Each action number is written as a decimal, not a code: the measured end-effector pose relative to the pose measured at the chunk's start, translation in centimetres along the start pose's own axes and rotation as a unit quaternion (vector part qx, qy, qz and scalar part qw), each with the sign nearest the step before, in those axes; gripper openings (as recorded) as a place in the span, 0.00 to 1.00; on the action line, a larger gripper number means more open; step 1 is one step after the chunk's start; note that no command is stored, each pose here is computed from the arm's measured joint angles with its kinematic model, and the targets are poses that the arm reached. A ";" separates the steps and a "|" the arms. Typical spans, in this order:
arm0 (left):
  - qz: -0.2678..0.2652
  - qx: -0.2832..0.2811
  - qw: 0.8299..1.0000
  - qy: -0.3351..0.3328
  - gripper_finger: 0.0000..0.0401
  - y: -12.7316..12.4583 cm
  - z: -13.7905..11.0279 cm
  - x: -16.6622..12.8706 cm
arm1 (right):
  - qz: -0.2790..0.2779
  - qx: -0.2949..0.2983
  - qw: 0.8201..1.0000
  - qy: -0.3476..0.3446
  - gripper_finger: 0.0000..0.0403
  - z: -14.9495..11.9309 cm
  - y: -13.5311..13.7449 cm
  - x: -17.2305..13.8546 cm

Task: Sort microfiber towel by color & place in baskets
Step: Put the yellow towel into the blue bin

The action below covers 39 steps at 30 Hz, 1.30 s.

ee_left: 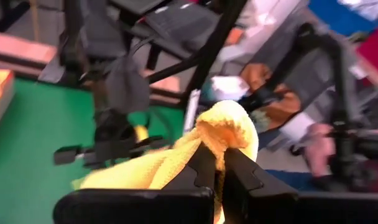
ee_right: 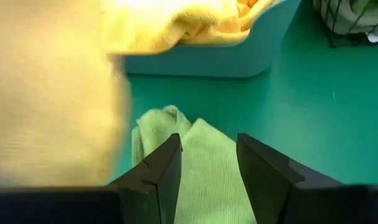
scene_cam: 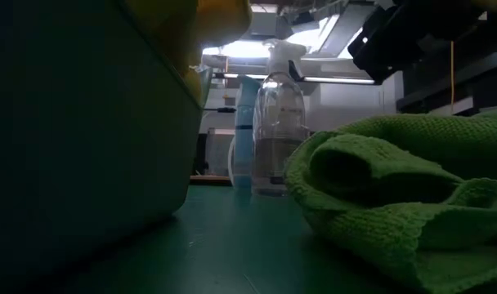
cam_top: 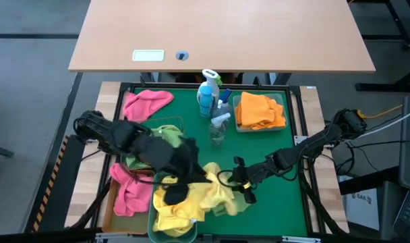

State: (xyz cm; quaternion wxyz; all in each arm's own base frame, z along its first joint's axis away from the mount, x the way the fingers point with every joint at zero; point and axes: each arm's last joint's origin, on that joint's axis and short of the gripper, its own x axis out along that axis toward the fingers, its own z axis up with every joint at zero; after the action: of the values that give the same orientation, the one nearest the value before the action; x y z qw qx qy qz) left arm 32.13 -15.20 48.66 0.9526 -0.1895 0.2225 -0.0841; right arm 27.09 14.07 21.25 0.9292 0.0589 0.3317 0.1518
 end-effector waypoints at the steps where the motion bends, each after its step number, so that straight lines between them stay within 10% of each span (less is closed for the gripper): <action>1: -0.009 0.001 1.000 -0.005 0.00 -0.6 0.2 -0.7 | -0.001 0.000 1.000 0.003 0.39 -0.1 0.0 0.0; 9: -0.057 -0.041 0.997 0.008 0.00 -4.0 -0.7 -5.0 | -0.004 0.000 1.000 0.010 0.39 -0.2 -0.1 0.0; 21: 0.044 -0.069 0.994 0.067 0.00 -5.9 -4.9 -8.4 | 0.005 0.000 1.000 0.013 0.39 -0.2 0.0 0.0; 29: 0.129 -0.018 0.986 0.108 0.00 -6.0 -8.6 -4.0 | 0.005 0.000 1.000 0.013 0.39 -0.2 0.0 0.0; 39: 0.216 0.012 0.945 0.245 0.00 -3.7 -19.4 5.0 | 0.005 0.000 1.000 0.013 0.39 -0.2 0.0 0.0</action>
State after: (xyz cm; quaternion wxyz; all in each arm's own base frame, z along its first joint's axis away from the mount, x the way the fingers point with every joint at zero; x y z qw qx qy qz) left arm 27.43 -26.08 32.04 0.8665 -0.0989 0.4832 0.0769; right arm 26.95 14.03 21.13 0.9242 0.0583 0.3432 0.1569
